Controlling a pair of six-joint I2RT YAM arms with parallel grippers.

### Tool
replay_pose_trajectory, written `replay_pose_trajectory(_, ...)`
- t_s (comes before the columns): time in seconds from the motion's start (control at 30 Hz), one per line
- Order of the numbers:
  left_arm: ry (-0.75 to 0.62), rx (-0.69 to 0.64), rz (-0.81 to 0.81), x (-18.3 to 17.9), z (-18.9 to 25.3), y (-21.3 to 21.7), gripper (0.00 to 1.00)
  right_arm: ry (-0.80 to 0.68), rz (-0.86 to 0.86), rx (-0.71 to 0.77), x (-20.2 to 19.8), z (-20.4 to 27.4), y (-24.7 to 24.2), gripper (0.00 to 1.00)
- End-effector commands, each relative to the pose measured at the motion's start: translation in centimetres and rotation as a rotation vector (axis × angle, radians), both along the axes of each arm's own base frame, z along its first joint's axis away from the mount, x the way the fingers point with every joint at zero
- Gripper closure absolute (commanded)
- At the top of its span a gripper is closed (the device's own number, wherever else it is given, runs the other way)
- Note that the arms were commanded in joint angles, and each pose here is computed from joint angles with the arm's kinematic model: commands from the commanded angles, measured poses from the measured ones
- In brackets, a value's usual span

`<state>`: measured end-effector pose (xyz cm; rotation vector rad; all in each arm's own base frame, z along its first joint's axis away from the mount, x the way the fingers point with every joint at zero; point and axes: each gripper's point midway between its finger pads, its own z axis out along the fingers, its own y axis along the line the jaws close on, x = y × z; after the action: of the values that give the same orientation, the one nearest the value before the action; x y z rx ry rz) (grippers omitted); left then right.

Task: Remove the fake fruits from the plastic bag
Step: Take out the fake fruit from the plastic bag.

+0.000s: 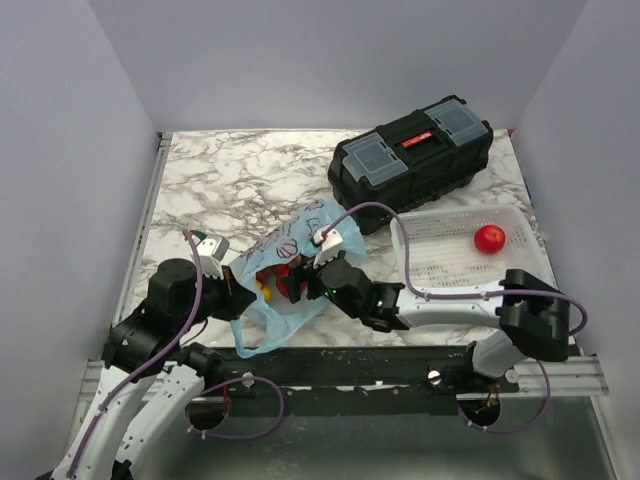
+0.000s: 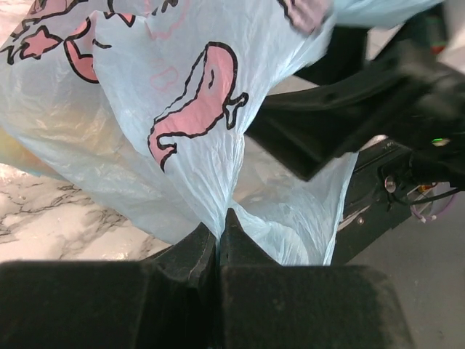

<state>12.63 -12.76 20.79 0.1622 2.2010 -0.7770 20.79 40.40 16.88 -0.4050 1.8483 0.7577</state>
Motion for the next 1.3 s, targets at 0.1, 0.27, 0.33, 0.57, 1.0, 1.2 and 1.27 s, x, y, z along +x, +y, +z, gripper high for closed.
replay_pose_trajectory(0.1,0.015,0.020,-0.030,-1.1,-0.4,0.0,1.00,0.011,-0.082,-0.216,1.9,-4.7,0.7,0.11)
replay_pose_trajectory(0.27,0.040,0.036,0.040,-0.7,-0.9,0.7,1.00,0.013,-0.101,-0.277,2.5,-6.6,1.3,0.09)
replay_pose_trajectory(0.33,0.050,0.041,0.090,-0.4,-1.1,1.2,1.00,0.003,-0.107,-0.297,2.9,-7.4,1.5,0.07)
replay_pose_trajectory(0.57,0.151,0.095,0.129,0.5,-2.8,1.0,1.00,-0.023,-0.102,-0.345,3.6,-9.4,2.4,0.08)
replay_pose_trajectory(1.0,0.185,0.180,0.102,1.2,-4.3,0.4,1.00,-0.029,-0.054,-0.337,3.0,-9.1,2.9,0.51)
replay_pose_trajectory(1.2,0.191,0.188,0.102,1.3,-4.5,0.4,1.00,-0.020,-0.010,-0.294,2.1,-7.4,2.6,0.79)
replay_pose_trajectory(1.27,0.195,0.190,0.103,1.3,-4.5,0.4,1.00,-0.016,0.012,-0.265,1.6,-6.2,2.4,0.86)
